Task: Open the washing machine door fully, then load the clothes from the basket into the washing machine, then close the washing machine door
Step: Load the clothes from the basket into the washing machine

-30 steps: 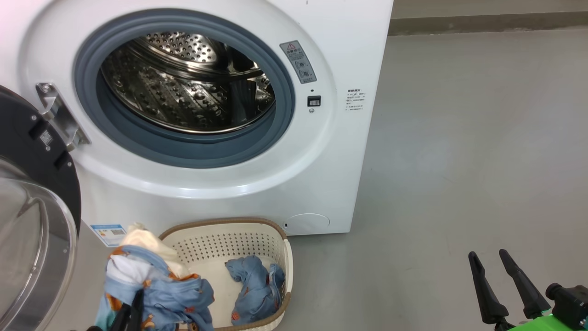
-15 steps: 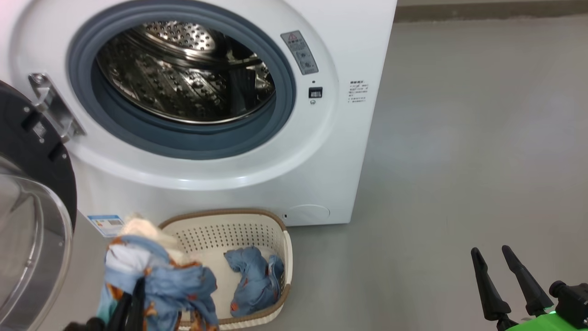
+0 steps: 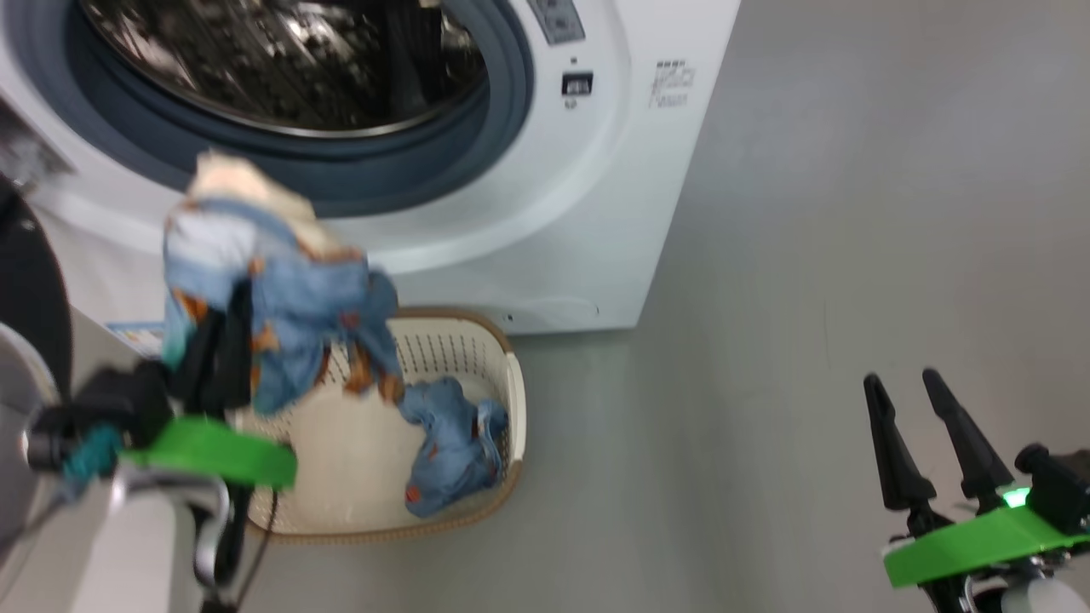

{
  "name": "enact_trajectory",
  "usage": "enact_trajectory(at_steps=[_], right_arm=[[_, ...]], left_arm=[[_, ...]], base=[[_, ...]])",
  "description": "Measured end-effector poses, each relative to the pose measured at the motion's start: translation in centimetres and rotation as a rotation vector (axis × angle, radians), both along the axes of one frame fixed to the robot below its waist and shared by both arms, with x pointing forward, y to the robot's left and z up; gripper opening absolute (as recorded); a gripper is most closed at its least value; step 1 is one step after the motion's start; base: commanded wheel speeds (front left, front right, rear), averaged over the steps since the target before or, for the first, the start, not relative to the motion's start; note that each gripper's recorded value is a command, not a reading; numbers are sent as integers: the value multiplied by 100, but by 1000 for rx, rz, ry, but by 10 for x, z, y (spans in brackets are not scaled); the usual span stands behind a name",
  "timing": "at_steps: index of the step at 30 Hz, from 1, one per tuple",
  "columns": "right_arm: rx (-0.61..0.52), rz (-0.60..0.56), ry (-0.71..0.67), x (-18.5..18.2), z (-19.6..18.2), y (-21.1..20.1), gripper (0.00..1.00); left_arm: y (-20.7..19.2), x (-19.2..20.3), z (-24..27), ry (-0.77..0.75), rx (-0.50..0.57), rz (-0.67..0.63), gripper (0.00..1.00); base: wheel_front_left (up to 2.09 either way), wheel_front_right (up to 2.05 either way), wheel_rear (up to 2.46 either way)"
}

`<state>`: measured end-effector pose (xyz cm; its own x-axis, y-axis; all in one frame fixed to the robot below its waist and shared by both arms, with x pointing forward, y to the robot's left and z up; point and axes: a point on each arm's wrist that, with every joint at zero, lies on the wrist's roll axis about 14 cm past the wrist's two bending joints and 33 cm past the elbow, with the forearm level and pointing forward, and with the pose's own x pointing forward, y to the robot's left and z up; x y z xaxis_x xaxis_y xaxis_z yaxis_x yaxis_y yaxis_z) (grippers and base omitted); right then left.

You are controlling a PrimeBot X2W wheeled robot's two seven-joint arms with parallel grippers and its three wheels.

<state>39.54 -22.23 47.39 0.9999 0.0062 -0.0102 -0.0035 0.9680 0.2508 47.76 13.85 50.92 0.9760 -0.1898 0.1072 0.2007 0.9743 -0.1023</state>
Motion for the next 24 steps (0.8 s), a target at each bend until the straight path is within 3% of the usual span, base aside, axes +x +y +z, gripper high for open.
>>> enact_trajectory(at_steps=[13,24], right_arm=[[9,4,32,49,-26,5,100],[3,-50,79,48,-44,-9,100]], left_arm=[[-16,129,-6,0,-8,-21,0],[-27,201,-35,92,-45,-10,0]], base=[[0,0,0],[0,0,0]])
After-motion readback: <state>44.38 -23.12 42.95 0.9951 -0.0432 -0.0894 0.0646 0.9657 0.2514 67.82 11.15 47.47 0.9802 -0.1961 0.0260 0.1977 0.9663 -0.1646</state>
